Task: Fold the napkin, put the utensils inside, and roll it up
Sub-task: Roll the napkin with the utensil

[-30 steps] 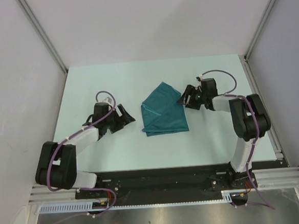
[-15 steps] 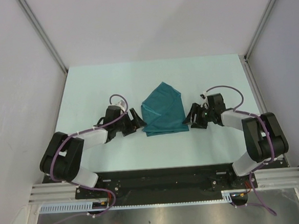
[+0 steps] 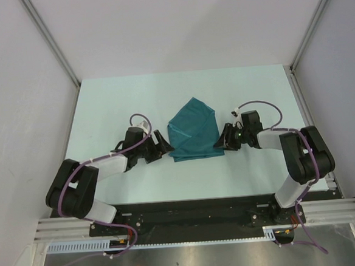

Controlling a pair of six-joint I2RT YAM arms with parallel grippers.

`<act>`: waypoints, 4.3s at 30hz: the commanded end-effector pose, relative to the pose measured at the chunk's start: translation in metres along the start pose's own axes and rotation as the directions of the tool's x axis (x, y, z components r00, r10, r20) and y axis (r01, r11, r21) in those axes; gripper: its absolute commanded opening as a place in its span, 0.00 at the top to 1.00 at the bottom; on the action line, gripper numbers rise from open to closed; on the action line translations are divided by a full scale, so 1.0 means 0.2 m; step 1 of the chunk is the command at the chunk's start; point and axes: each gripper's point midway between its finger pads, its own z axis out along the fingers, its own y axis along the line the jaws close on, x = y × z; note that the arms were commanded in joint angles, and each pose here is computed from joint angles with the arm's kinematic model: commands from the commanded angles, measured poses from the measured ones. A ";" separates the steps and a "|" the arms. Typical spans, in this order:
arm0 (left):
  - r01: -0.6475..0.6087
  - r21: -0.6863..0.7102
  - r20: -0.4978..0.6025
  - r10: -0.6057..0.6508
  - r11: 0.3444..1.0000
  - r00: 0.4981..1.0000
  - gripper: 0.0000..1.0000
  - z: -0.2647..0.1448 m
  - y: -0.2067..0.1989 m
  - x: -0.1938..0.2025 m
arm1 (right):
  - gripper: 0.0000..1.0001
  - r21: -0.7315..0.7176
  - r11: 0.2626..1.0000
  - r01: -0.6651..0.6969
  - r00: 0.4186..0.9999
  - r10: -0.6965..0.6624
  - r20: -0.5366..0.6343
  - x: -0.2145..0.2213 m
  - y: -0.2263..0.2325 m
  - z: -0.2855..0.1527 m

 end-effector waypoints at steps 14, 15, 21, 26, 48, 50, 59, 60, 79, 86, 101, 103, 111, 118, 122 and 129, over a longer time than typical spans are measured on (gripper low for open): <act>-0.026 0.059 -0.012 0.026 0.998 1.000 0.14 0.00 -0.04 0.05 | 0.92 0.125 0.992 0.012 0.999 -0.006 -0.044 0.02 -0.17 0.08; -0.028 0.085 -0.001 0.028 0.996 1.000 0.14 0.00 -0.07 0.03 | 0.94 0.129 0.992 0.007 0.999 -0.001 -0.052 0.02 -0.17 0.09; -0.016 0.132 -0.043 0.021 0.991 0.999 0.14 0.03 -0.10 0.09 | 0.95 0.143 0.990 -0.006 0.998 0.016 -0.065 0.04 -0.19 0.09; 0.006 0.153 -0.059 0.003 0.988 0.998 0.19 0.07 -0.10 0.12 | 0.96 0.162 0.987 -0.018 0.996 0.033 -0.086 0.06 -0.21 0.08; 0.031 0.160 -0.050 -0.024 0.987 0.998 0.85 0.17 -0.09 0.15 | 0.98 0.154 0.987 -0.038 0.989 0.059 -0.133 0.09 -0.21 0.09; 0.040 0.152 -0.057 -0.031 0.988 0.998 0.90 0.17 -0.08 0.16 | 0.98 0.155 0.987 -0.036 0.990 0.057 -0.133 0.09 -0.21 0.09; 0.137 0.165 -0.141 -0.114 0.977 0.983 1.00 0.18 -0.13 0.18 | 0.46 0.140 0.990 0.030 0.997 -0.020 -0.078 -0.03 -0.13 -0.02; 0.154 0.152 -0.161 -0.129 0.976 0.978 1.00 0.18 -0.12 0.20 | 0.40 0.141 0.987 0.082 0.996 -0.078 -0.033 -0.08 -0.08 -0.07; 0.397 0.111 -0.388 -0.328 0.911 0.861 1.00 0.13 -0.12 0.23 | 0.21 0.409 0.458 0.789 0.462 -0.881 0.096 0.12 0.55 0.07; 0.413 0.089 -0.407 -0.346 0.906 0.845 1.00 0.10 -0.09 0.22 | 0.22 0.391 0.291 0.873 0.302 -0.953 0.036 0.31 0.62 0.15; 0.430 0.071 -0.451 -0.356 0.900 0.819 1.00 0.09 -0.04 0.20 | 0.28 0.534 0.052 0.844 0.157 -0.976 -0.153 0.35 0.45 0.32; 0.424 0.074 -0.450 -0.350 0.903 0.822 1.00 0.09 -0.04 0.19 | 0.31 0.552 0.035 0.833 0.154 -0.973 -0.171 0.34 0.43 0.32; 0.415 0.083 -0.460 -0.334 0.906 0.823 1.00 0.10 -0.05 0.17 | 0.61 0.479 0.054 0.876 0.173 -0.962 -0.209 0.37 0.37 0.34; 0.320 0.088 -0.418 -0.257 0.943 0.872 0.86 0.12 -0.04 0.11 | 0.74 0.315 0.079 0.946 0.162 -0.956 -0.246 0.45 0.44 0.39; 0.272 0.089 -0.358 -0.224 0.958 0.906 0.59 0.09 -0.03 0.07 | 0.90 0.244 0.120 0.962 0.188 -0.942 -0.278 0.45 0.44 0.39; 0.233 0.060 -0.248 -0.211 0.971 0.945 0.28 0.03 0.04 0.02 | 1.00 0.129 0.211 0.969 0.242 -0.918 -0.314 0.46 0.43 0.40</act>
